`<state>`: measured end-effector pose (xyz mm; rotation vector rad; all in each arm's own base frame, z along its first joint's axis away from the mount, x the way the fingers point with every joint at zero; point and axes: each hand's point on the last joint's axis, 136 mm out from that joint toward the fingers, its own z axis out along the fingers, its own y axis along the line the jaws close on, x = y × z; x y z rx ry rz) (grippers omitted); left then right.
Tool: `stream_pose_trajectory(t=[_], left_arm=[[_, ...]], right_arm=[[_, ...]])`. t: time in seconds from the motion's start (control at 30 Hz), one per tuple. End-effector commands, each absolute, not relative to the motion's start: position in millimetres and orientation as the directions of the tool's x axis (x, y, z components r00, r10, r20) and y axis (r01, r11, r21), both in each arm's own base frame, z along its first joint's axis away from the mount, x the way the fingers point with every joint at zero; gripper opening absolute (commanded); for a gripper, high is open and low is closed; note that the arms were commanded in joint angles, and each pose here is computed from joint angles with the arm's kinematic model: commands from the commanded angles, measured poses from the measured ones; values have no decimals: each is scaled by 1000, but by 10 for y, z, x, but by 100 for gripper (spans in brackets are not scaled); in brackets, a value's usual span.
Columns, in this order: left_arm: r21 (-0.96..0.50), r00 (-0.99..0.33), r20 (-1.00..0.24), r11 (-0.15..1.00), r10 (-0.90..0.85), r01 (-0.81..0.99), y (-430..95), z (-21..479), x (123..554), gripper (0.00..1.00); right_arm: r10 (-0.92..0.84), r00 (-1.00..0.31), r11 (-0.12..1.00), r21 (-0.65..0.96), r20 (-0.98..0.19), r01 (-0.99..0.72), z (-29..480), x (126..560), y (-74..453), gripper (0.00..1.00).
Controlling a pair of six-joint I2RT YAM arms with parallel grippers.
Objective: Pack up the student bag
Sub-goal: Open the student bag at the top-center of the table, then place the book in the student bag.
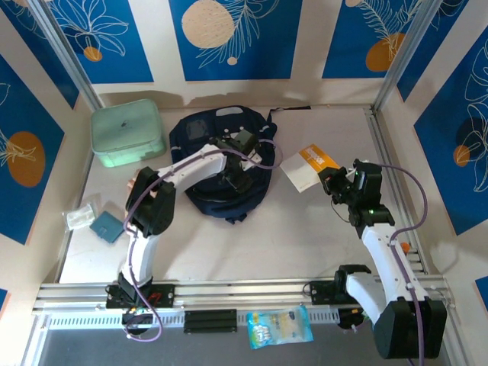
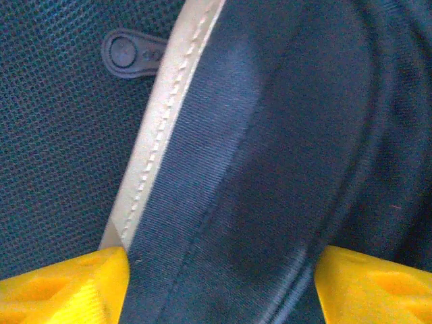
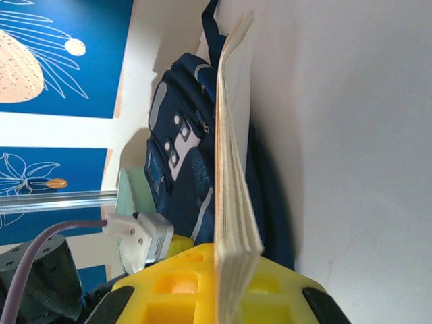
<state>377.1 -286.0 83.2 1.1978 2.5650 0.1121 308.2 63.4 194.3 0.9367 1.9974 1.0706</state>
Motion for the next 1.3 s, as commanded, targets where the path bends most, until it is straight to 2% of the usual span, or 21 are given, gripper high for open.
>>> stream_pose_trajectory(t=[0.0,0.23,0.3,0.37,0.57,0.73,0.87,1.03,1.27], left_arm=[[250,-597,-143,612,790,750,-2746,777,3769,65],[314,-557,-91,555,825,770,-2843,812,3820,48],[320,-556,-113,560,824,765,-2879,890,3834,38],[320,-550,-147,566,822,760,-2923,981,3856,24],[340,-558,-272,620,784,707,-2983,1362,3952,7],[326,-528,-426,669,735,668,-3052,1855,3974,0],[316,-490,-536,702,687,639,-3071,2227,3974,0],[280,-438,-675,755,594,593,-3095,2672,3975,0],[163,-373,-802,772,466,614,-3256,3075,3896,0]], right_arm=[[829,-511,388,892,-226,234,2042,3075,640,1],[827,-510,391,894,-237,220,2075,3101,622,1],[827,-512,391,893,-235,222,2070,3095,622,2],[823,-517,394,892,-236,220,2063,3085,626,1],[813,-526,412,885,-249,217,2054,3016,617,1],[775,-559,453,875,-294,169,2077,2929,698,1],[733,-596,480,870,-327,113,2049,2840,861,2],[677,-653,445,895,-340,-5,2156,2784,1206,3],[643,-699,423,906,-314,-18,2108,2921,1662,3]])
